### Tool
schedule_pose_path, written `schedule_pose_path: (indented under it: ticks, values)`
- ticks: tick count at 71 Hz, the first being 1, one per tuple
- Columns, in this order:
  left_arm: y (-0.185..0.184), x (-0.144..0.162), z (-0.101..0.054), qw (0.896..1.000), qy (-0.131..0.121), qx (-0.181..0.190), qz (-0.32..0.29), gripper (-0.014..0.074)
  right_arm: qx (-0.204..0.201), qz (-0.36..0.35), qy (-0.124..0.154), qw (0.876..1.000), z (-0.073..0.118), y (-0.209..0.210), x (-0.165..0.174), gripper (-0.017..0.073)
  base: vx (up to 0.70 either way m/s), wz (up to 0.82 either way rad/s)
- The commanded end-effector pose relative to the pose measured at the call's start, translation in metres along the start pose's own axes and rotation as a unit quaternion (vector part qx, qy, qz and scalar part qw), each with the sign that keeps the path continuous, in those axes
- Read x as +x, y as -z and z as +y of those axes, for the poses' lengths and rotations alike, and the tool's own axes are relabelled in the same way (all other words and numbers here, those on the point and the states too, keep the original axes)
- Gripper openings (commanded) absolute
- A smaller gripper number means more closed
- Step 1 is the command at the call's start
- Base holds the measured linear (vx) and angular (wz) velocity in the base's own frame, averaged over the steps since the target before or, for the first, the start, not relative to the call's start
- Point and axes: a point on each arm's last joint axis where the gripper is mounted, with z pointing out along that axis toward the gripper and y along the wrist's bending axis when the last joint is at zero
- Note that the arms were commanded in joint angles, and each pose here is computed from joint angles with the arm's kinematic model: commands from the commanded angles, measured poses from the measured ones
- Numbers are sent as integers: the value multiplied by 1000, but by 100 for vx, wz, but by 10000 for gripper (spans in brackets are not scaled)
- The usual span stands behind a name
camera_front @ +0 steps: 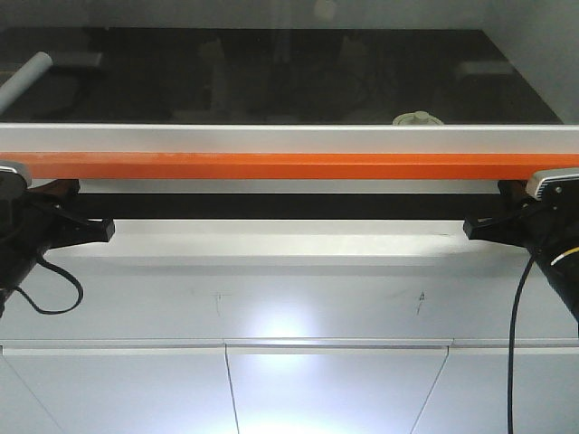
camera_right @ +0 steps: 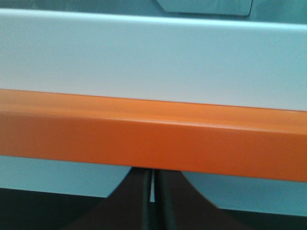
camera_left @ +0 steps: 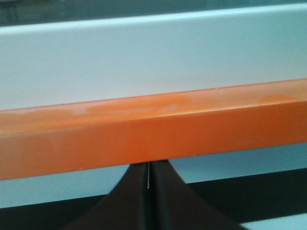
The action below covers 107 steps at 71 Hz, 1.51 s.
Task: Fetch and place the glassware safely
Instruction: 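Lift the sash upward with both grippers holding the orange bar, then release the bar and move the right gripper toward the glass jar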
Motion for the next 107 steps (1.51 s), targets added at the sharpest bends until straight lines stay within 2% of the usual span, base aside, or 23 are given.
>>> schedule_pose_path:
  ticks: [1, 22, 48, 73, 90, 97, 102, 107]
  values:
    - [11, -64, 3, 981, 5, -11, -194, -7, 1, -175, 13, 985, -3, 4, -56, -4, 0, 0]
    - [21, -84, 4, 977, 4, -12, -211, -7, 3, -201, 17, 979, -3, 13, -73, -4, 0, 0]
    - [29, -124, 5, 967, 1, -11, -254, -7, -2, -237, 30, 971, -1, 28, -99, -4, 0, 0]
    - [34, -128, 5, 967, 1, -12, -255, -7, -1, -244, 33, 969, 0, 36, -110, -4, 0, 0]
    - [33, -124, 5, 975, 1, -9, -220, -7, -14, -243, 50, 969, 3, 43, -118, -4, 0, 0]
    - [38, -126, 3, 979, -7, -2, -204, -7, -17, -233, 56, 971, 4, 45, -120, -4, 0, 0]
    - [43, -128, 4, 982, -8, -2, -187, -7, -17, -225, 51, 973, 4, 46, -120, -4, 0, 0]
    - [50, -131, 4, 986, -5, -2, -168, -7, -20, -218, 34, 975, 3, 47, -121, -4, 0, 0]
